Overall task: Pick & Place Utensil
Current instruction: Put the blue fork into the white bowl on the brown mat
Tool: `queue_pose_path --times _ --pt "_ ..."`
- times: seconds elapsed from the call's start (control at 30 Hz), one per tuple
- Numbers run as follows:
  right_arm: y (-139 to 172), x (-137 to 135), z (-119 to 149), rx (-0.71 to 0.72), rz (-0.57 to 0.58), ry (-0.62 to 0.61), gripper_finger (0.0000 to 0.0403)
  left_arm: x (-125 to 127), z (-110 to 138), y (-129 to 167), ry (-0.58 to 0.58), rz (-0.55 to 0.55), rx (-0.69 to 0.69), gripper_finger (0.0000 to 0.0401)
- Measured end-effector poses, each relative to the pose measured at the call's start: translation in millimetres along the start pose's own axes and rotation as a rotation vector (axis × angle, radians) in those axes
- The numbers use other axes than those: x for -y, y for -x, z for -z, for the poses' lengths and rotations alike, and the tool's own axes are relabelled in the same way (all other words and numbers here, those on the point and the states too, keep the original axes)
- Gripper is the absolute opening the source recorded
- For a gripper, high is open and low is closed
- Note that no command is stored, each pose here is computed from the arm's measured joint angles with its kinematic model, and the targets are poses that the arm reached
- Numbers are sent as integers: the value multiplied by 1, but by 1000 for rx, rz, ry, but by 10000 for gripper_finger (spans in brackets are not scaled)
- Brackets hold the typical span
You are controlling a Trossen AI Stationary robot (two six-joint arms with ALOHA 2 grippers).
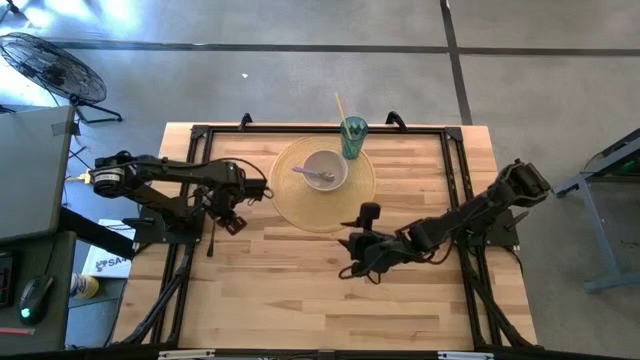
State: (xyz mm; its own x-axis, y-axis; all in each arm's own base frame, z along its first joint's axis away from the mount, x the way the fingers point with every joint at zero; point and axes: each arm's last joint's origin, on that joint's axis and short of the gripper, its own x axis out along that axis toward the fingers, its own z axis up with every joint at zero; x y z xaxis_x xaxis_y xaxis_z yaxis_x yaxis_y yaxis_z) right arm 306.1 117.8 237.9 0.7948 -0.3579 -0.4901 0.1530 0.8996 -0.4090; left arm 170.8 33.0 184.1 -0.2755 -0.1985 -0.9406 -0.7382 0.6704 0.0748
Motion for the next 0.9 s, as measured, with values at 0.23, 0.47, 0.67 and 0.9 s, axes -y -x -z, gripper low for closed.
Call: queue_pose_path --times 0.23,0.47,0.67,0.9 --pt "-9 10 -3 12 -39 -20 204 0 -5 -22 33 46 19 131" --pt "-10 11 -3 8 -44 -23 204 -5 -1 -31 113 4 -8 131" --pt "-10 10 -3 9 -69 -26 204 -7 -4 -41 132 54 -13 131" --pt "-10 9 -3 11 -81 -29 204 -27 -15 -43 238 27 25 131"
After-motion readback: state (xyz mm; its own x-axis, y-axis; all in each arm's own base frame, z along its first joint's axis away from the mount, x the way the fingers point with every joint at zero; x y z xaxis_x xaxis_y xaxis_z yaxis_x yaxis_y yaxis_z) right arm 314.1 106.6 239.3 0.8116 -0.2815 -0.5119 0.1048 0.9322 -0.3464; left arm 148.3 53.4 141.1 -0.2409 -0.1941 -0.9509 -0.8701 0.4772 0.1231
